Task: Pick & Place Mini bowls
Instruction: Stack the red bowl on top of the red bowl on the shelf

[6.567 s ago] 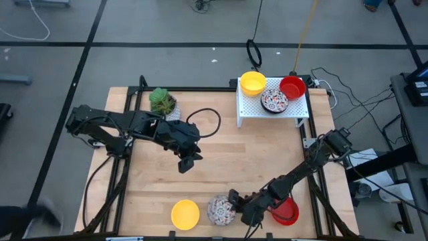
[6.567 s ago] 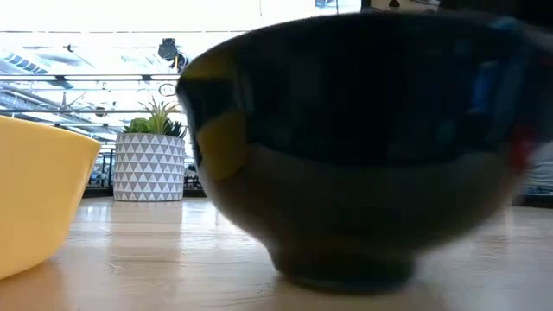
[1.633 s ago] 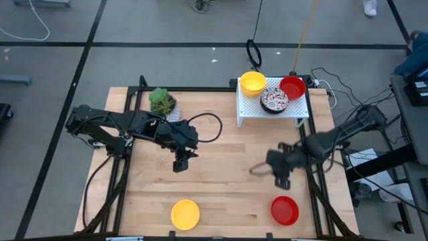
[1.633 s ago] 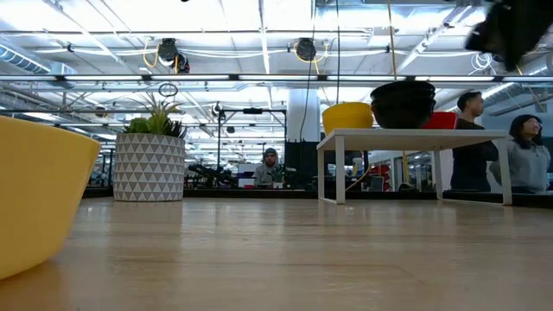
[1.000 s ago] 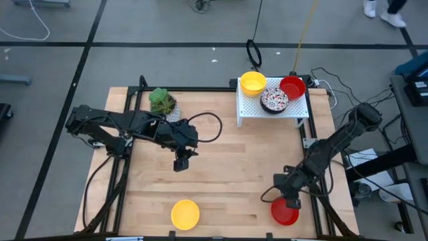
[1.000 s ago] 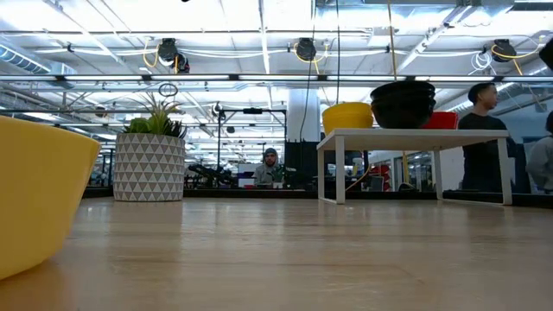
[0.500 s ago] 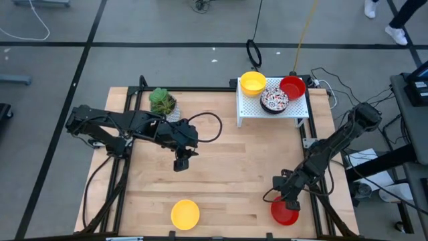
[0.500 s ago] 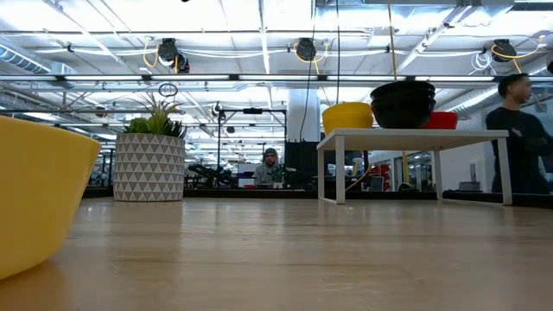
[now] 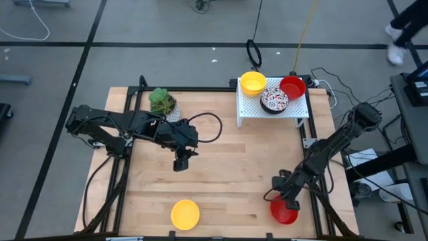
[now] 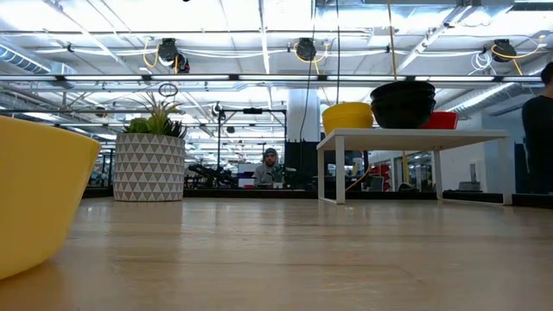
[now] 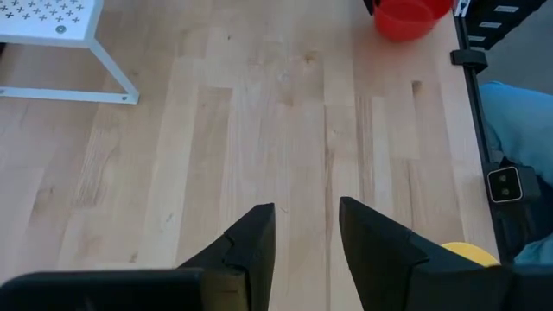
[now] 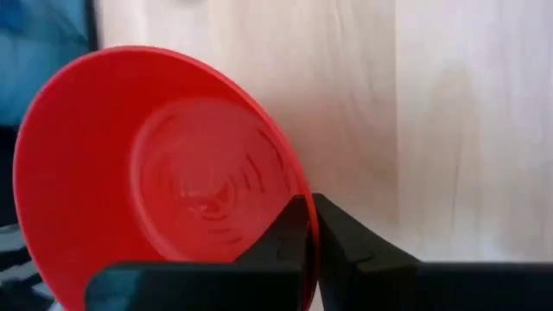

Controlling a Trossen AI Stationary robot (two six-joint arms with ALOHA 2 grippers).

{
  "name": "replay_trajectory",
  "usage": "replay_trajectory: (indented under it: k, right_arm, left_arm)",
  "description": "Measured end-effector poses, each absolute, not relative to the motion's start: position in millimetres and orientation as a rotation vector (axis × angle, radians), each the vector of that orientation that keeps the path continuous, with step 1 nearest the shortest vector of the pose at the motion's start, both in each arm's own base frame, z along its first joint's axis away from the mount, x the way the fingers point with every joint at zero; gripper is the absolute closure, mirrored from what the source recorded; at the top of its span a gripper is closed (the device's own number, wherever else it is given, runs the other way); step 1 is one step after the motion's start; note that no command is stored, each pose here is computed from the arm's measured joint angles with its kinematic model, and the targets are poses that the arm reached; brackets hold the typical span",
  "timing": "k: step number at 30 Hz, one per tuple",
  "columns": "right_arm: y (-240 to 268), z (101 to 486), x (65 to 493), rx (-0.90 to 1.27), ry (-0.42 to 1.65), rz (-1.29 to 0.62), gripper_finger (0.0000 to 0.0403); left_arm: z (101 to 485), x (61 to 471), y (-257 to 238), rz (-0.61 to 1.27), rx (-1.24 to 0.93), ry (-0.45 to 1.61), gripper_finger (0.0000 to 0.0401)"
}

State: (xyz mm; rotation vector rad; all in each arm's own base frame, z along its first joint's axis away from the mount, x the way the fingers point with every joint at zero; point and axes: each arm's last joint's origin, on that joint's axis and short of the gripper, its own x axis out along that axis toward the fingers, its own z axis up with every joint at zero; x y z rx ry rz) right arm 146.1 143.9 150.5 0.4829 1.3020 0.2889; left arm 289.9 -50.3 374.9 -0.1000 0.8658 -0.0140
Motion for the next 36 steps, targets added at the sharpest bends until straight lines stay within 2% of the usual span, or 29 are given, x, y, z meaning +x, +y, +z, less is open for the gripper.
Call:
replay_trajectory:
  k: [7, 11, 16, 22, 32, 36]
  right_arm:
    - [135.5, 174.2, 163.7, 0.419, 0.966, 0.331, 0.0402]
    - [116.6, 195.7, 175.2, 0.381, 0.737, 0.275, 0.0402]
    - [82.9, 219.6, 182.5, 0.385, 0.552, 0.191, 0.0402]
    - [42.0, 239.6, 181.0, 0.357, 0.4, 0.056, 0.0402]
    - [-2.9, 294.3, 175.0, 0.203, 0.311, -0.138, 0.0403]
    - [-22.7, 319.0, 168.3, 0.206, 0.301, -0.322, 0.0403]
  left_arm:
    - [375.0, 289.8, -50.3, -0.014, -0.098, 0.865, 0.027]
    - [375.0, 289.9, -50.3, -0.017, -0.094, 0.865, 0.027]
    - [374.9, 289.9, -50.3, -0.016, -0.093, 0.865, 0.027]
    - [374.9, 289.9, -50.3, -0.016, -0.094, 0.865, 0.027]
    - [374.9, 289.8, -50.2, -0.019, -0.08, 0.865, 0.027]
    - [375.1, 290.0, -49.1, 0.013, -0.061, 0.859, 0.027]
